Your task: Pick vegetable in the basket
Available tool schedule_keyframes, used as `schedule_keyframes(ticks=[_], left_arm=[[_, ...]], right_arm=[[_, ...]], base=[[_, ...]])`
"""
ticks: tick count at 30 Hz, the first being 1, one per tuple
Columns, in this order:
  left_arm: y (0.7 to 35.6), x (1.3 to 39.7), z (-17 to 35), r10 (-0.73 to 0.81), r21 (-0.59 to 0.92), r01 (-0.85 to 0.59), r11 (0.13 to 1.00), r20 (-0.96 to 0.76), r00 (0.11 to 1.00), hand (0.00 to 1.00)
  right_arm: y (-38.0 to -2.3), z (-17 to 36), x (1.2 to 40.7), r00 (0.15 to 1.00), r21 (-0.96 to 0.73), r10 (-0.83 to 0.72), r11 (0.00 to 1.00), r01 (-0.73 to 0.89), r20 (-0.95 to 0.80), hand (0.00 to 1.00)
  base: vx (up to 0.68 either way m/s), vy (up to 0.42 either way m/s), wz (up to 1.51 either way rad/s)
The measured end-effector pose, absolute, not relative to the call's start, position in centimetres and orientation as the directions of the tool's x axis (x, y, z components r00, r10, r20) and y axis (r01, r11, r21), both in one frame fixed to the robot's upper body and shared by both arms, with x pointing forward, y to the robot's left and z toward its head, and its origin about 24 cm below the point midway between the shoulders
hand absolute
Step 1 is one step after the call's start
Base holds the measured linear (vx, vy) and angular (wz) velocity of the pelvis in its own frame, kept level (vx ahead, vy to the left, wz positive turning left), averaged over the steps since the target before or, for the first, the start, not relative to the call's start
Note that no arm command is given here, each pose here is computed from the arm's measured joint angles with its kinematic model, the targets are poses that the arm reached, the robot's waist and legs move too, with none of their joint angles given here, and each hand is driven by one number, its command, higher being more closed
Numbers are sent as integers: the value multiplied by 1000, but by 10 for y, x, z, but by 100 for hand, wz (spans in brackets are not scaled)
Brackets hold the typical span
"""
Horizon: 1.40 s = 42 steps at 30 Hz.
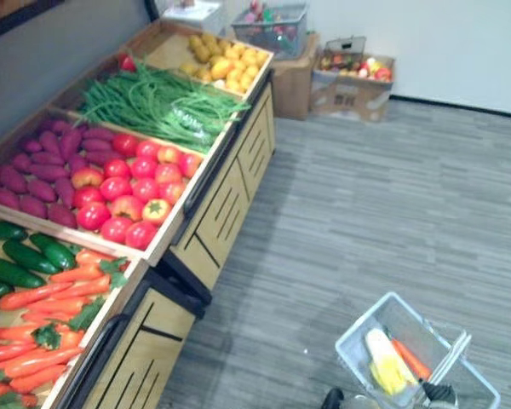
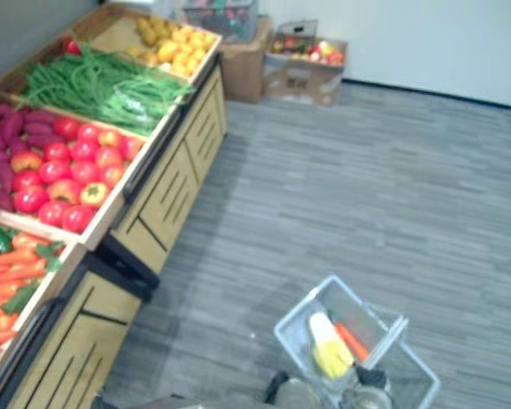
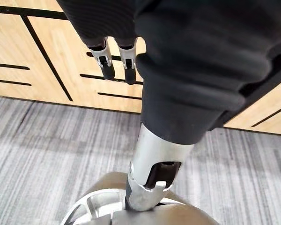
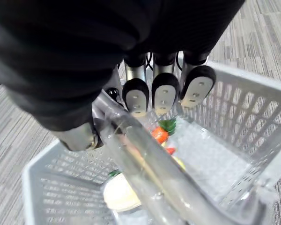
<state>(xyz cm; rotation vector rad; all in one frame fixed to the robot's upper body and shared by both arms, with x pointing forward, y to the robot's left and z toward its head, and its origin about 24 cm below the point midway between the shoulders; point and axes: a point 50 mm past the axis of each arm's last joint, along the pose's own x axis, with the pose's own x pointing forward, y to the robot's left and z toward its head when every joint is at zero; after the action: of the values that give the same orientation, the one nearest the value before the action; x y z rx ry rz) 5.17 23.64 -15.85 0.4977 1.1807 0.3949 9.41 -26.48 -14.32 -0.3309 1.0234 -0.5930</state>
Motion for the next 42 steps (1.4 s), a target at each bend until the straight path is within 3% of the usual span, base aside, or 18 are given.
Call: schedule_keyframes(ticks=[7, 14, 21, 31, 42], left_arm=[[216, 42, -163, 519, 536, -42, 843, -792, 323, 0], [220, 52, -161, 519, 543, -35, 839, -779, 353, 0], [215, 61, -161, 502, 535, -23, 845, -777, 381, 0], [228, 65, -157, 490, 563, 62, 824, -763, 423, 0], [208, 66, -162, 477, 508, -26, 861, -787, 391, 0]], right_arm=[[-260, -134, 122, 501, -521, -576, 812, 261, -646, 100], [-268, -136, 101, 473, -552, -588, 801, 230, -656, 100], [-262, -128, 129, 565, -538, -545, 819, 200, -620, 100], [-264, -127, 131, 551, -525, -564, 814, 248, -615, 100], [-267, -126, 132, 530, -516, -586, 805, 294, -612, 100]], base=[[-58, 23, -122], [36, 190, -66], [160, 134, -18], [98, 65, 4], [231, -158, 25]])
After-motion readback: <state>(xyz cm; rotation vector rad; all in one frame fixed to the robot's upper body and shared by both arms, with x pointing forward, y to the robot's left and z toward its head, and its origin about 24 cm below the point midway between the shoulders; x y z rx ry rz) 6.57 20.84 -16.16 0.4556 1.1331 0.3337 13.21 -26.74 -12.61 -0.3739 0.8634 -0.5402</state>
